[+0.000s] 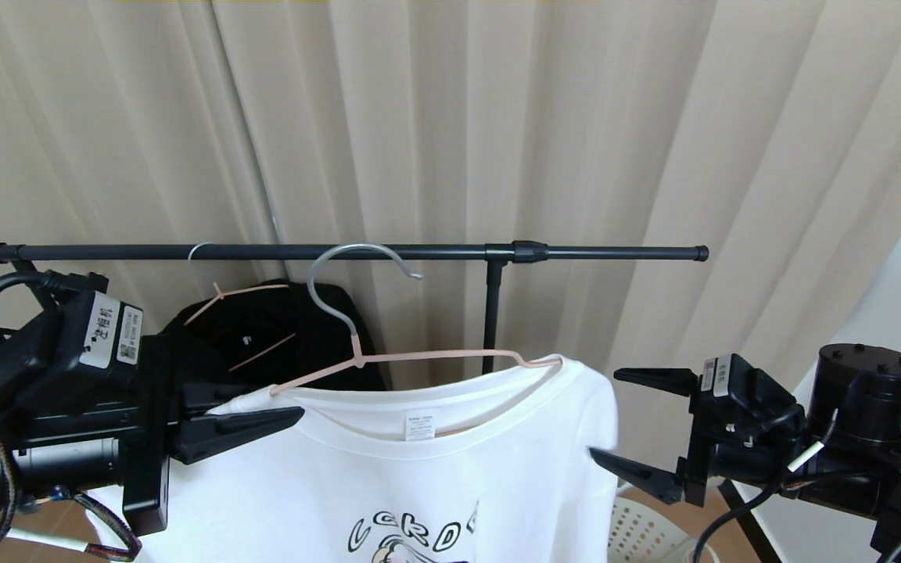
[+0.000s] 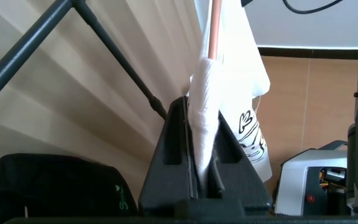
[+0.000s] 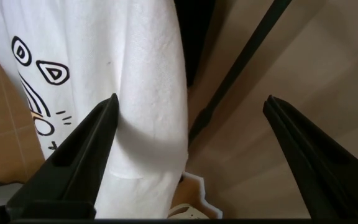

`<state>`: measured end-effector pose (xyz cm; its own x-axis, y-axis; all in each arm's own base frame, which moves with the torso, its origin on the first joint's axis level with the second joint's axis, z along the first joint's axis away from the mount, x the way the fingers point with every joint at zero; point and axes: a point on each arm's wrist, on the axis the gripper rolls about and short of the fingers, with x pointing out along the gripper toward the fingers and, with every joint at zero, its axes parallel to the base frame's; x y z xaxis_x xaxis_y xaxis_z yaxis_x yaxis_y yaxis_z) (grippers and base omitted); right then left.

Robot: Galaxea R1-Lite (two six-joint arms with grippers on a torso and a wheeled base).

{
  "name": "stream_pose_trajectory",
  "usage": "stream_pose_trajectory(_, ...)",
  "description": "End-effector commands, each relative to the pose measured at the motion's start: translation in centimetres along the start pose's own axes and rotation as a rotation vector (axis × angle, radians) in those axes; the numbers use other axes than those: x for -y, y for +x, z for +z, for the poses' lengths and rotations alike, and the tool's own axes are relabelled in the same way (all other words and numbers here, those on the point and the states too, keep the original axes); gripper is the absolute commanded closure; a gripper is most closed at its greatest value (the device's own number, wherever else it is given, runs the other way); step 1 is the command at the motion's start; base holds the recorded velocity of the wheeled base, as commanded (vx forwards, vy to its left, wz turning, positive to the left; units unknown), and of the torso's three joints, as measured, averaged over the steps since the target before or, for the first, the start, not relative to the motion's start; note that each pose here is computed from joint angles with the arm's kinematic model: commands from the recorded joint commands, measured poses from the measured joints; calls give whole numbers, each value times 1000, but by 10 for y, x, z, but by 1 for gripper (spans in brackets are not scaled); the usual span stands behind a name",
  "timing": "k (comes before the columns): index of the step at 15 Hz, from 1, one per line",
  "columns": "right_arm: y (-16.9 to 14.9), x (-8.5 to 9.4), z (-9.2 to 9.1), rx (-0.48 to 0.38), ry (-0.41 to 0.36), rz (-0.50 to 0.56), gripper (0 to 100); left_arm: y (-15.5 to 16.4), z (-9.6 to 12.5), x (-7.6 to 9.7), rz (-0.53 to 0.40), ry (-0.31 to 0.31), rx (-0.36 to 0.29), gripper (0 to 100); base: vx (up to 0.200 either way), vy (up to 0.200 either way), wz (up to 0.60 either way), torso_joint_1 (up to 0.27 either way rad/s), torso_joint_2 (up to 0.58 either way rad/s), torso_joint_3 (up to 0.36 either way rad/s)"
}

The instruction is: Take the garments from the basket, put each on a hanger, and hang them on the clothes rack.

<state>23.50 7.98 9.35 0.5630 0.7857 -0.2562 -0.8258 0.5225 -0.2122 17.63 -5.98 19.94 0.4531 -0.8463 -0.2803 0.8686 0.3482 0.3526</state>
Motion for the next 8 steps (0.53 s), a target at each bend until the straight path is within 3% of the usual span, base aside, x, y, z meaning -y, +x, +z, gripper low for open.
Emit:
stream_pose_trajectory(1,0,-1,-1,-4,3,4,100,-1,2,0,4,6,4,100,0,0,0,0,0,0)
stream_pose_trajectory(8,-1,7,2,8,-3,-28,100,-6,5,3,17,-14,13,100,0,0,0,0,0,0)
